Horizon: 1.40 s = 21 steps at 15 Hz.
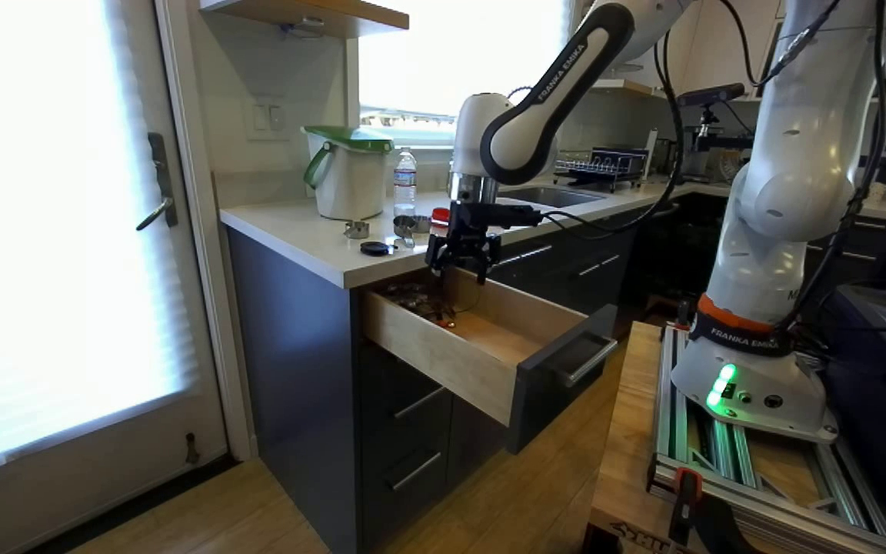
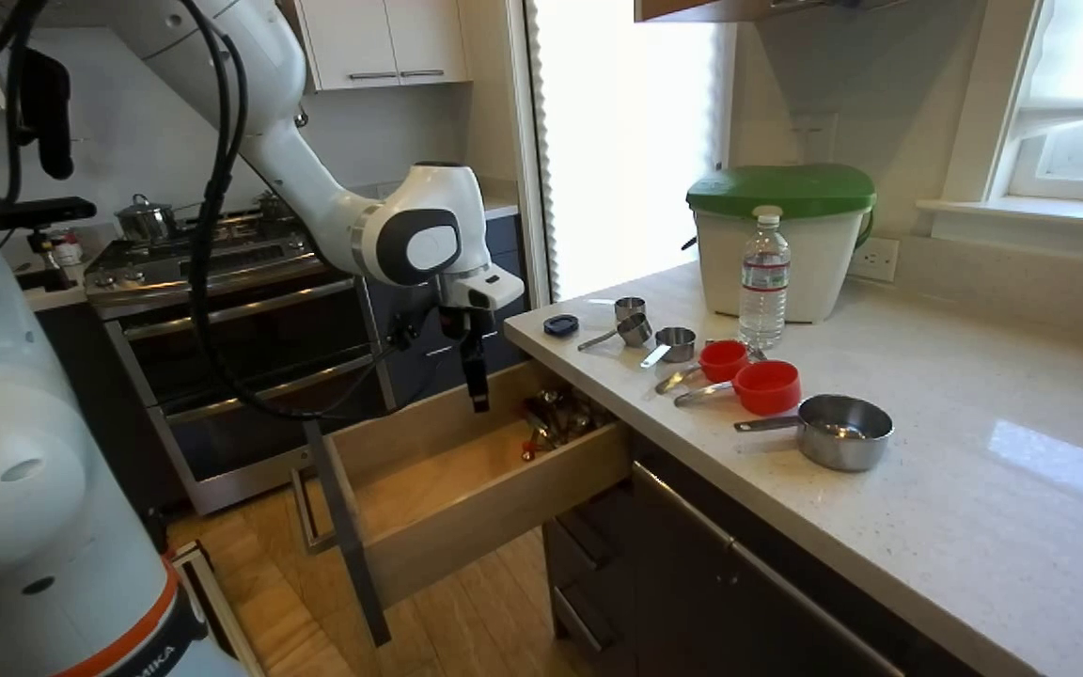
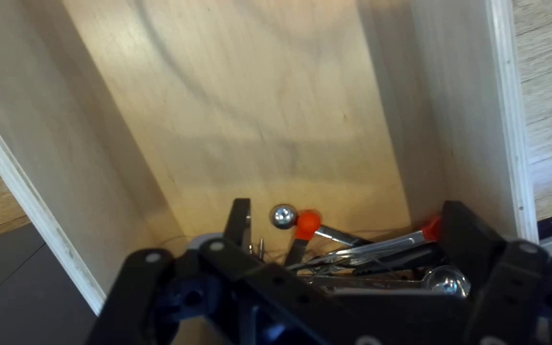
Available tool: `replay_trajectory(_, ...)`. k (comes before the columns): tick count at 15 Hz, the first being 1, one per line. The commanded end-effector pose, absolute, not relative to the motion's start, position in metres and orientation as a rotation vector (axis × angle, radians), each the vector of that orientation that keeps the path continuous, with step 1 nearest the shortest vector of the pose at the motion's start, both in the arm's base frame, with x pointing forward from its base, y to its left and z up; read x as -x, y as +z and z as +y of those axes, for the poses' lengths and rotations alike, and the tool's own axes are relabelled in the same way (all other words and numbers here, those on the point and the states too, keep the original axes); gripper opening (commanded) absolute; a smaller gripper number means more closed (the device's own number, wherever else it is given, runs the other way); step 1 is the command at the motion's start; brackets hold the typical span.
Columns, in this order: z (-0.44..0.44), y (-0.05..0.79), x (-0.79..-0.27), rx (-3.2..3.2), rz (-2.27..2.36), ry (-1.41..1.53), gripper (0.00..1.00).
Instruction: Remove the spoon from the open drawer and put it on the cupboard
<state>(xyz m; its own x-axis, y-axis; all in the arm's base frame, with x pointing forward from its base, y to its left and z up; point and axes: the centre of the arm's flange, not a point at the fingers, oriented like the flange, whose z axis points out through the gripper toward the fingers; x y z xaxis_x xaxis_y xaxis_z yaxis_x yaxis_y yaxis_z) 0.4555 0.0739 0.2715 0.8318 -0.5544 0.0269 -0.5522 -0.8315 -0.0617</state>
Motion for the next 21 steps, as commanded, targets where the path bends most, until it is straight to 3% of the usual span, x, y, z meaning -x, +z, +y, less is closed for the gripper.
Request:
replay_trajectory(1, 0.075, 0.240, -0.471, 2.954, 0.876, -0.055, 1.00)
replay_trajectory(2, 0.075, 0.234, -0.473, 2.947, 0.879, -0.049, 1.00)
replay_trajectory(4, 0.073, 0.223, -0.477, 2.943, 0.890, -0.056, 0.85)
replay_trajectory(5, 0.071, 0.218, -0.479, 2.939, 0.894, -0.061, 0.72)
replay_trajectory(7, 0.067, 0.209, -0.483, 2.936, 0.907, -0.072, 0.69)
replay_trajectory(9, 0.062, 0.202, -0.488, 2.932, 0.923, -0.089, 0.58)
replay_trajectory(13, 0.054, 0.189, -0.499, 2.932, 0.947, -0.136, 0.47)
replay_trajectory(14, 0.052, 0.187, -0.501, 2.929, 0.953, -0.146, 0.50)
replay_trajectory(18, 0.047, 0.177, -0.511, 2.934, 0.989, -0.172, 0.43)
replay_trajectory(21, 0.041, 0.172, -0.516, 2.933, 1.033, -0.163, 0.30)
